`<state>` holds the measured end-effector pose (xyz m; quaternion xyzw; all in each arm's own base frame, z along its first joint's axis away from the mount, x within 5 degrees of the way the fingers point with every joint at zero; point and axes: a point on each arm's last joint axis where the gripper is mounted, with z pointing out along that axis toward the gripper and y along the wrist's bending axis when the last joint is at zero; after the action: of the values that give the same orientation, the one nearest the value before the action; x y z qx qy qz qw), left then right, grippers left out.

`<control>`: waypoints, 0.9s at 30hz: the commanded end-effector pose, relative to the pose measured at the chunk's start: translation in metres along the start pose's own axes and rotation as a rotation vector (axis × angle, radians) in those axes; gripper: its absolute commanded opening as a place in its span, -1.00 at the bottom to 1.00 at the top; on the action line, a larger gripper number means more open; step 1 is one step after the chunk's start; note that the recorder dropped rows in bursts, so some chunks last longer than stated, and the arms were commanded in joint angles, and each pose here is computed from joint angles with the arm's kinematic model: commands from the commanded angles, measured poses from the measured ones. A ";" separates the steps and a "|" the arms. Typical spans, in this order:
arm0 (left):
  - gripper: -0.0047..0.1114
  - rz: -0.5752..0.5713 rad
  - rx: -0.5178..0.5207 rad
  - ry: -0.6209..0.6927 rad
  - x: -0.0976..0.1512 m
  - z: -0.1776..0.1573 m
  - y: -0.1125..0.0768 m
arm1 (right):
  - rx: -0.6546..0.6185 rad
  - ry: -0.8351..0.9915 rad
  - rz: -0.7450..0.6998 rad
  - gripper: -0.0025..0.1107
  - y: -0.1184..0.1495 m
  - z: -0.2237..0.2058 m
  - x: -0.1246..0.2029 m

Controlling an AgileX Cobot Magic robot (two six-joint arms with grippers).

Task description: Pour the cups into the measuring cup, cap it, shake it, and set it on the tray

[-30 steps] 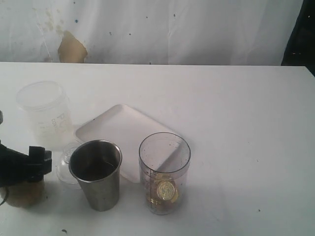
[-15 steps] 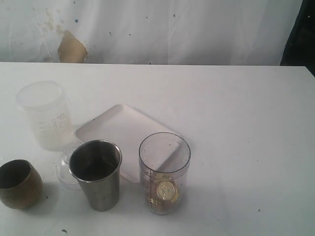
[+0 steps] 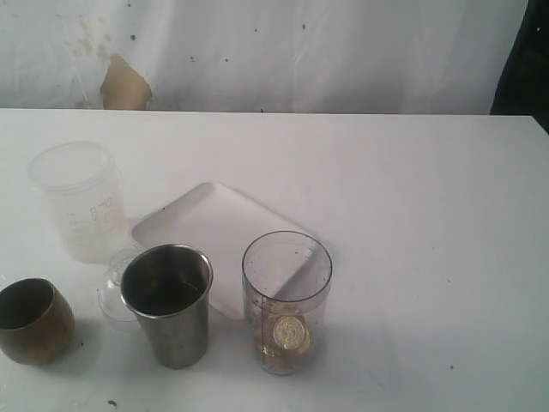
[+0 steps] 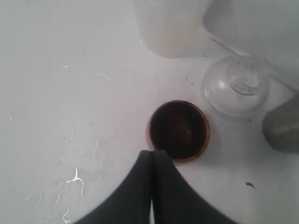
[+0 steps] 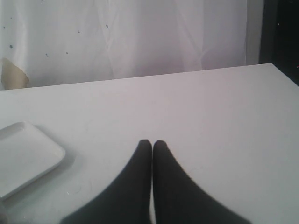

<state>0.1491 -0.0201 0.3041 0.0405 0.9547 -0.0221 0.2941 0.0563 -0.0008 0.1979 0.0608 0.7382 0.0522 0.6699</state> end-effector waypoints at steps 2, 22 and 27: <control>-0.92 -0.194 0.018 -0.276 0.012 -0.001 0.012 | -0.002 -0.005 0.002 -0.96 0.000 0.000 0.001; -0.92 -0.202 0.088 -0.744 0.086 -0.058 0.002 | -0.002 -0.005 0.004 -0.96 0.000 0.000 0.001; -0.92 -0.241 0.196 -0.782 0.095 -0.044 -0.005 | -0.002 -0.005 0.004 -0.96 0.000 0.000 0.001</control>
<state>0.0438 -0.0110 0.2981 -0.0579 0.7666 -0.1267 0.6269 0.0563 -0.0008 0.1979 0.0608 0.7382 0.0522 0.6699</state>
